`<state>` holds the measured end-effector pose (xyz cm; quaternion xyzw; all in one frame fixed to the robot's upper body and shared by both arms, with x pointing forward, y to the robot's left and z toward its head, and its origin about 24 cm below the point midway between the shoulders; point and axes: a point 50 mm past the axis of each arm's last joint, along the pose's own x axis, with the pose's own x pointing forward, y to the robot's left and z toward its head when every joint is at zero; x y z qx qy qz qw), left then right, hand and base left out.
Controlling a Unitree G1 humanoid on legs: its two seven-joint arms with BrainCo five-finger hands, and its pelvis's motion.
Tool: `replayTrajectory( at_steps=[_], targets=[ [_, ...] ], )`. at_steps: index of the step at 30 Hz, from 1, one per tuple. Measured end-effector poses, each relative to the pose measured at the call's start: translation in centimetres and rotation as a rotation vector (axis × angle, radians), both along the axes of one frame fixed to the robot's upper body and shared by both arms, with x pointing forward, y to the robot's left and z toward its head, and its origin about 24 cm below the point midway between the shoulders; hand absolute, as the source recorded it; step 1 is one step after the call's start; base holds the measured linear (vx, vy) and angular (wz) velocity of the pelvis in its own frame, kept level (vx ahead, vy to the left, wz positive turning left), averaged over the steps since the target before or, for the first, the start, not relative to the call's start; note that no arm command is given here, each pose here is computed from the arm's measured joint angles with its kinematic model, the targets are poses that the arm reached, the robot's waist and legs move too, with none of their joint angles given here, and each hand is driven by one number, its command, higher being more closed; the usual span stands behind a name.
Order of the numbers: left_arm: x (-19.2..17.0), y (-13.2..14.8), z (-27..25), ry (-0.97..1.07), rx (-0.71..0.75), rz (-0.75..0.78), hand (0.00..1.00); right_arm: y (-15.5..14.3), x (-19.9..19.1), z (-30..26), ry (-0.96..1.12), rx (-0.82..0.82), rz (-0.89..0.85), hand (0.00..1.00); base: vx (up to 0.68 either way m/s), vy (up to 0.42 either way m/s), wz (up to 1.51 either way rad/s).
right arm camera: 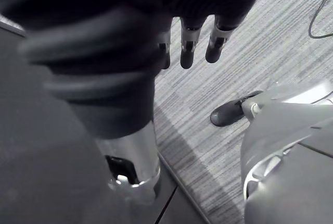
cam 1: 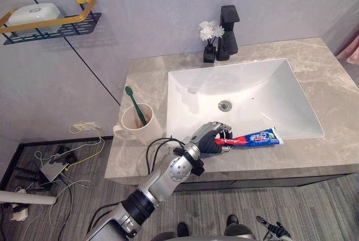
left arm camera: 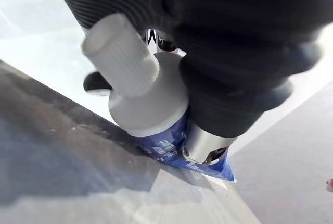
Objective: Organize washtable
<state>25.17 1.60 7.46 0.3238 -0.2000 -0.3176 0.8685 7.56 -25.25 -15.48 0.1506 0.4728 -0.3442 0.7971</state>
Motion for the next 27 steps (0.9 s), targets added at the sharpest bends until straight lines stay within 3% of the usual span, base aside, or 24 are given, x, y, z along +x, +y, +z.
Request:
replayTrajectory(
  at_steps=[9,14,18,27],
  targets=[
    [0.1,1.7,2.4,-0.066,-0.048,0.032,1.00,-0.5,-0.4,0.2,-0.037,0.001,-0.081,0.00,0.00,-0.002,-0.11],
    [-1.0,3.7,9.3,-0.282,-0.353,0.102,1.00,-2.0,-2.3,0.9,-0.088,-0.047,-0.263,0.00,-0.01,-0.013,-0.15],
    [-2.6,5.3,11.6,-0.340,-0.551,0.130,1.00,-3.0,-3.0,1.8,-0.142,-0.104,-0.339,0.00,-0.02,-0.005,-0.15],
    [-4.2,7.9,12.3,-0.329,-0.764,0.225,1.00,-5.1,0.9,8.0,-0.452,-0.328,-0.339,0.00,-0.10,-0.017,-0.15]
  ],
)
